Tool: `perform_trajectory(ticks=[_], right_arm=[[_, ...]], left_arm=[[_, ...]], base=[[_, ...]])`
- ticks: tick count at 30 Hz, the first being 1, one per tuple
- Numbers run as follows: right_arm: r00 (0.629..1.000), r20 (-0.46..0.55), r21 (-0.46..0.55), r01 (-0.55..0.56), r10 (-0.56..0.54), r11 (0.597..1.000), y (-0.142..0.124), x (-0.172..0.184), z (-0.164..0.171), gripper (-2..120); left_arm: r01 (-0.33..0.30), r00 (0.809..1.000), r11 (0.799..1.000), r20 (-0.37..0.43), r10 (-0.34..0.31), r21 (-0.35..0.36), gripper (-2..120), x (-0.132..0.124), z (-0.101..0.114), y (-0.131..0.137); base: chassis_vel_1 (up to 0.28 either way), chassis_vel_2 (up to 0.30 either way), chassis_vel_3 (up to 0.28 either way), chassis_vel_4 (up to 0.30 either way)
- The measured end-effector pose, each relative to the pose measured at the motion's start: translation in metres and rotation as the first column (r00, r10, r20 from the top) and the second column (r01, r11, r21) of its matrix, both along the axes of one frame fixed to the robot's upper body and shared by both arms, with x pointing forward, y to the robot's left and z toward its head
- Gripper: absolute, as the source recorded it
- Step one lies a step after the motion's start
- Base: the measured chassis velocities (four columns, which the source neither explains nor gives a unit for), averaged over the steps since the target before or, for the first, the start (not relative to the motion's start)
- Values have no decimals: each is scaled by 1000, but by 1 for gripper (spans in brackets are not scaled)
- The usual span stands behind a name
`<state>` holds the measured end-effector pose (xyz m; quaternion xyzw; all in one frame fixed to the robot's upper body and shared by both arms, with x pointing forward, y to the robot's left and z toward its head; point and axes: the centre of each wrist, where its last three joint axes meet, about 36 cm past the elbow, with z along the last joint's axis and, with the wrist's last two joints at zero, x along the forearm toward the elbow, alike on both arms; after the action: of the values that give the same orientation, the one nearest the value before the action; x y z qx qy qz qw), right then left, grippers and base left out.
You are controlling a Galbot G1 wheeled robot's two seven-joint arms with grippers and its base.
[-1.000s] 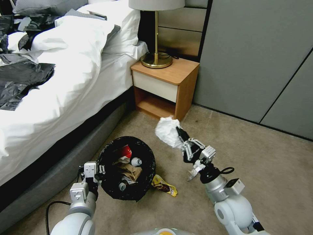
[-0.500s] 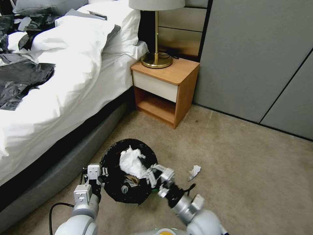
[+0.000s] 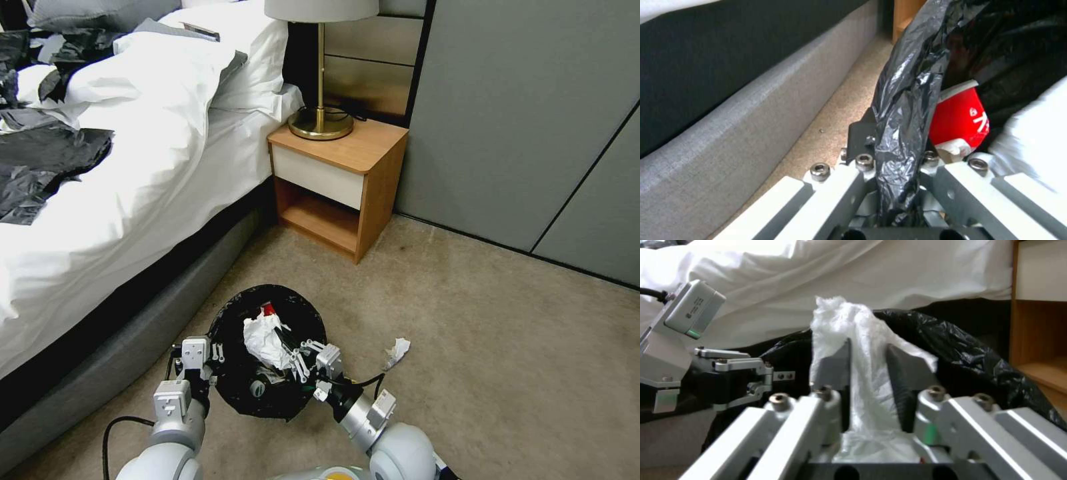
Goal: Pick up the trash bin, then pick up the garbage from the floor and place it into the trash bin.
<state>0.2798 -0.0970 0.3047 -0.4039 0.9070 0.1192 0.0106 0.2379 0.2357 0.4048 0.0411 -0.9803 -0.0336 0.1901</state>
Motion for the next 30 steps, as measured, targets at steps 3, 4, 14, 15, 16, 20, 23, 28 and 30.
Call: perform_trajectory(ticks=[3,4,14,15,16,20,23,28,30], right_arm=[[1000,3,-2,-1,1,1000,0,-1,1,38],[1000,3,-2,-1,1,1000,0,-1,1,38],[1000,9,-6,1,-1,1000,-3,-4,3,75],[1000,8,-6,2,-2,1000,-3,-5,3,80],[1000,8,-7,2,-2,1000,-3,-6,3,84],[1000,8,-10,2,-2,1000,-5,-8,4,96],[1000,10,-10,4,-4,1000,-6,-9,5,99],[991,111,4,74,-74,997,-18,2,32,100],[981,155,2,117,-116,993,-26,5,46,100]], left_arm=[[0,1000,1000,2,0,0,1,0,0,0],[0,1000,1000,2,0,0,1,0,0,0],[3,1000,1000,6,-3,1,1,2,1,0],[3,1000,1000,7,-3,2,1,2,1,1],[3,1000,1000,7,-3,2,1,2,1,1],[4,1000,1000,7,-4,3,1,2,1,1],[5,1000,1000,9,-5,4,1,2,1,1],[0,1000,1000,11,-1,9,1,3,2,5],[-4,1000,1000,10,4,11,1,3,1,7]], base=[[0,0,0,0],[0,0,0,0],[0,0,0,0],[0,0,0,0],[0,0,0,0],[0,0,0,0],[0,0,0,0],[0,0,0,0],[0,0,0,0]])
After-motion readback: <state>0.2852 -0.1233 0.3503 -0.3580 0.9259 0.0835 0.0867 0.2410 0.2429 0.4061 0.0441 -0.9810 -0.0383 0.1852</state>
